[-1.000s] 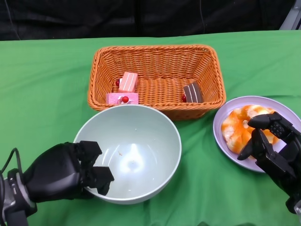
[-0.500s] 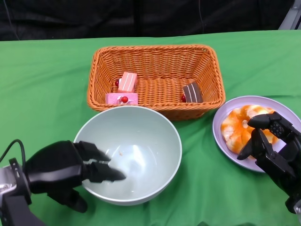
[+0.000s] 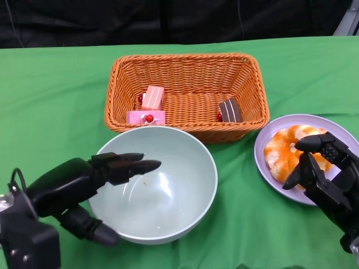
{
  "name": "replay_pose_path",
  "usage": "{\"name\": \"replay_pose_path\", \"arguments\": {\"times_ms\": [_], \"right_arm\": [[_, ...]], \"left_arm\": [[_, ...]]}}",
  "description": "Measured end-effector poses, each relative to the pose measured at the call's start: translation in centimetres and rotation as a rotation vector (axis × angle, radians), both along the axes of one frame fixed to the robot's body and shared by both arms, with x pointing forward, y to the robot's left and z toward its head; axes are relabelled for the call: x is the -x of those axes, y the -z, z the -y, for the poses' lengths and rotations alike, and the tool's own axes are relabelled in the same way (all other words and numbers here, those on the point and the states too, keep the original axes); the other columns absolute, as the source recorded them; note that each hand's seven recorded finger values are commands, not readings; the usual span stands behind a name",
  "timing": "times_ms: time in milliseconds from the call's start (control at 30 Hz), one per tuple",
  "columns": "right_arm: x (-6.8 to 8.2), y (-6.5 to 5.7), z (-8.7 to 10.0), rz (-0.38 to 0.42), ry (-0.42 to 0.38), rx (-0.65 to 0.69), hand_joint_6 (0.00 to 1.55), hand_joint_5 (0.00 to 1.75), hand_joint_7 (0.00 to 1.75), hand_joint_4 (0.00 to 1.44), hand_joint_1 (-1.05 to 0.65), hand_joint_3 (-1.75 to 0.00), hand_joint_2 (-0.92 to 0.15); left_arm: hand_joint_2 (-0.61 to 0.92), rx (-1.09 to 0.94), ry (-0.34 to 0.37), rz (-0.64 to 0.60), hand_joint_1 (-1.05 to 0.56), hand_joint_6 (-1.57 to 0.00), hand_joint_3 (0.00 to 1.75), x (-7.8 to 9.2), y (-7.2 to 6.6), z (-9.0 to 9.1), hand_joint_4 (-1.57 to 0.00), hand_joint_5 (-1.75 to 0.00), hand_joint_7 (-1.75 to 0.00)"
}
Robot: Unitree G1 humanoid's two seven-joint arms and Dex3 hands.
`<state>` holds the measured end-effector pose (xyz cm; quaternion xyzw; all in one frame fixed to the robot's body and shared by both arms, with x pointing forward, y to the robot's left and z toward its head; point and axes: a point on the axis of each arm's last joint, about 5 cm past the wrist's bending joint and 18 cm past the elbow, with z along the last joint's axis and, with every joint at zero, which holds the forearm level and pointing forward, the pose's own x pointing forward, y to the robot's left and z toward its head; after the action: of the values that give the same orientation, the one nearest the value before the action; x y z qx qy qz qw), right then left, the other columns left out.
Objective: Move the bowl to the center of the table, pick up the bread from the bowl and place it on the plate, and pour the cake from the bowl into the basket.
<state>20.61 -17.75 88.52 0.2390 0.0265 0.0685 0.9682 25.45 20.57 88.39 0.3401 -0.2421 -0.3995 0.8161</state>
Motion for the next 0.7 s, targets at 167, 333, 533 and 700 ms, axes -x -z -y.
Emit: {"name": "replay_pose_path", "arguments": {"times_ms": [167,333,533,700], "right_arm": [[0.0,0.0,0.0,0.001,-0.001,-0.001,0.61,1.73,1.46,0.69,-0.14,-0.88,-0.72],[0.0,0.0,0.0,0.002,0.004,-0.004,0.62,1.72,1.45,0.69,-0.13,-0.89,-0.73],[0.0,-0.2,0.0,0.013,0.003,0.0,0.61,1.72,1.45,0.69,-0.13,-0.88,-0.74],[0.2,-0.4,-0.1,0.037,0.0,0.016,0.59,1.69,1.45,0.69,-0.12,-0.9,-0.75]], "left_arm": [[0.92,0.214,-0.072,-0.182,-0.88,-0.28,0.21,-0.3,0.1,0.3,-0.33,-0.08,-0.02],[0.92,0.619,-0.12,-0.385,-0.4,-0.38,0.06,0.0,0.4,-0.2,-0.46,-0.12,-0.04],[0.92,0.959,-0.218,-0.448,-0.1,-0.71,0.25,1.0,0.9,0.6,-0.57,-0.81,-0.14],[0.92,1.11,-0.358,-0.501,-0.01,-0.54,0.48,2.5,1.2,0.8,-0.53,-1.38,-0.93]]}}
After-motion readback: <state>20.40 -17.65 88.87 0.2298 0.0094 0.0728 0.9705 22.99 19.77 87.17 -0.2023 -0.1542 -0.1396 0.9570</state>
